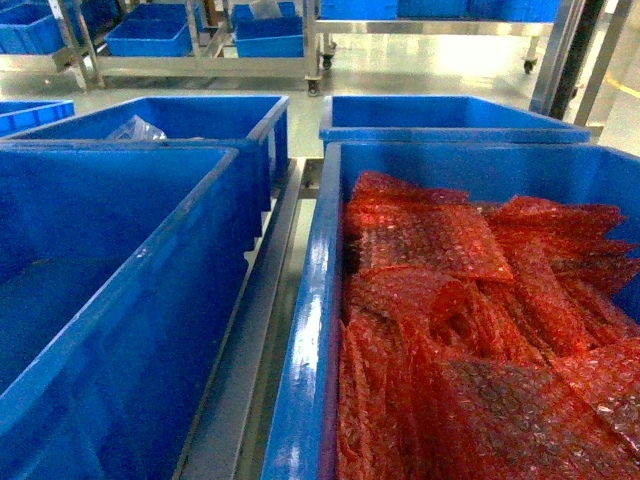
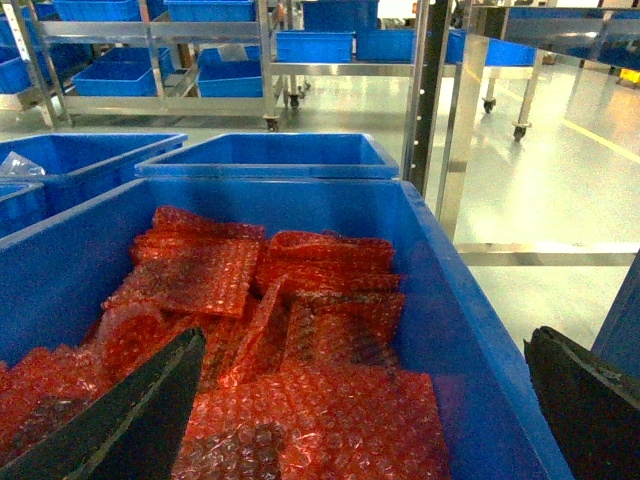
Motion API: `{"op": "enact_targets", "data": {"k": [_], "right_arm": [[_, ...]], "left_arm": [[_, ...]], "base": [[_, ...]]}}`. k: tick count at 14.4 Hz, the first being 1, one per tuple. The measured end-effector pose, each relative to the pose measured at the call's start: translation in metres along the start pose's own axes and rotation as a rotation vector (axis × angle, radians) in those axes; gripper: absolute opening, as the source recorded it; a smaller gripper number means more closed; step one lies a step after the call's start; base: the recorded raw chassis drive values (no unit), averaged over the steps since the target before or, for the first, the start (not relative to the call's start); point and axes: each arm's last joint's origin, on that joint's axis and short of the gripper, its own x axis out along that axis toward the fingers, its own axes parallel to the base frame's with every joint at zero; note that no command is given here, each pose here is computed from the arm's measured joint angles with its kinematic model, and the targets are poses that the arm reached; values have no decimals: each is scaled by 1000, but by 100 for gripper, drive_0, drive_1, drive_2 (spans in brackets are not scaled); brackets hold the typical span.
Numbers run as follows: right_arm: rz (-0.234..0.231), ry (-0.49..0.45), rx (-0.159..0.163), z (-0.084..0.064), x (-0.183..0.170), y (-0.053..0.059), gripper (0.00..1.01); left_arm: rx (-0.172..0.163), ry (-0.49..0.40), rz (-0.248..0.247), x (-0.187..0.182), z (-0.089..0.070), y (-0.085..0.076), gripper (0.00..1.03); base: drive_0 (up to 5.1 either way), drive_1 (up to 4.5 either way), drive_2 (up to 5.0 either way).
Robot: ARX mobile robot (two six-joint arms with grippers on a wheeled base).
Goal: Pick blue part to blue bin on bottom shelf
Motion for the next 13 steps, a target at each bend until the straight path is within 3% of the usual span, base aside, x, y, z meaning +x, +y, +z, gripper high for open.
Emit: {"op": "enact_targets", "data": {"k": [13], "right_arm": [[0,0,0,0,0,0,98]], "left_arm": [[0,0,0,0,0,0,43]], "base": [[0,0,0]]}}
